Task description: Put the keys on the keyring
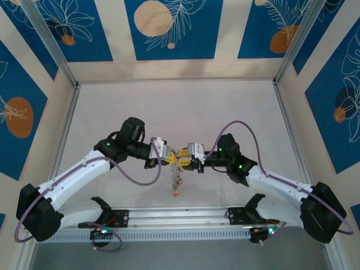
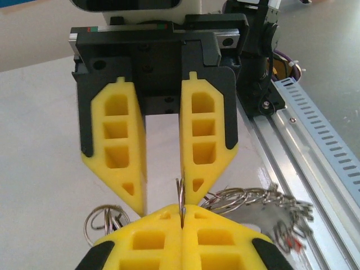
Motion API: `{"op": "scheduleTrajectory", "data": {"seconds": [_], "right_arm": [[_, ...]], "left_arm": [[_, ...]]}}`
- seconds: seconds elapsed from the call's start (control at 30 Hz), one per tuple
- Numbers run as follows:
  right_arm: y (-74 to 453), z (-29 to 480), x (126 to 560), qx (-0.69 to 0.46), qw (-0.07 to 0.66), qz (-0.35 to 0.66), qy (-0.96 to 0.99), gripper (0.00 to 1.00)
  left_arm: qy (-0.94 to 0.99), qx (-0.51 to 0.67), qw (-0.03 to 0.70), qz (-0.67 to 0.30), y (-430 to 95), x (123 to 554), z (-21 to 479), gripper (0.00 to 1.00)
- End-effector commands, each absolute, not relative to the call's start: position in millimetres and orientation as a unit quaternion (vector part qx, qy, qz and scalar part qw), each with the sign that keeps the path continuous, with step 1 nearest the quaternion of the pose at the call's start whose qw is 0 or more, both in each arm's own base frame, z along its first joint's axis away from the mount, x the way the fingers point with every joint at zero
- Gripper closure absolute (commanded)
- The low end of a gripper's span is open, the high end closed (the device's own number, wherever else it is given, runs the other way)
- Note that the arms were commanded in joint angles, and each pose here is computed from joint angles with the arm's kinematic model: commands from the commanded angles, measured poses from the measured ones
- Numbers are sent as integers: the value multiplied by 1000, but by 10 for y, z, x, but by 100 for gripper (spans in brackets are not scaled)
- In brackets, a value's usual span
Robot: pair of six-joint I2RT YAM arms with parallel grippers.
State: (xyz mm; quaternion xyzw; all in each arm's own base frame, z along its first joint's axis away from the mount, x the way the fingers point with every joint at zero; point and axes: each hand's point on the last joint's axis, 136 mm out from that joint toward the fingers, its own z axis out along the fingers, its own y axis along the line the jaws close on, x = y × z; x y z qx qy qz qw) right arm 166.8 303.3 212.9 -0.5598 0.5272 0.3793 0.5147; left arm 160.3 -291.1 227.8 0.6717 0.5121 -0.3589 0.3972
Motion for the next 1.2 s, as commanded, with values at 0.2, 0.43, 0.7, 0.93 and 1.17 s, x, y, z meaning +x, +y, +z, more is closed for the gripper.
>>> {"op": "scheduleTrajectory", "data": {"seconds": [0.2,0.43,0.7,0.93,1.17], "right_arm": [[3080,2278,1662,-553,544,384,502,74],[3082,2251,1658,-552,542,386,503,77],[3074,2232,1652,-549,544,389,502,100],[2962,2263,1729,-528,567,370,512,100],[2654,2243,1936,-468,604,335,552,100]], "left_arm": [[488,680,410,-363,-2999,1578,2395,100],[495,676,411,-359,-3011,1617,2380,100],[503,672,411,-356,-3033,1653,2334,100],[523,669,416,-326,-2992,1746,2316,76],[601,575,481,-278,-2889,2089,2554,33]]}}
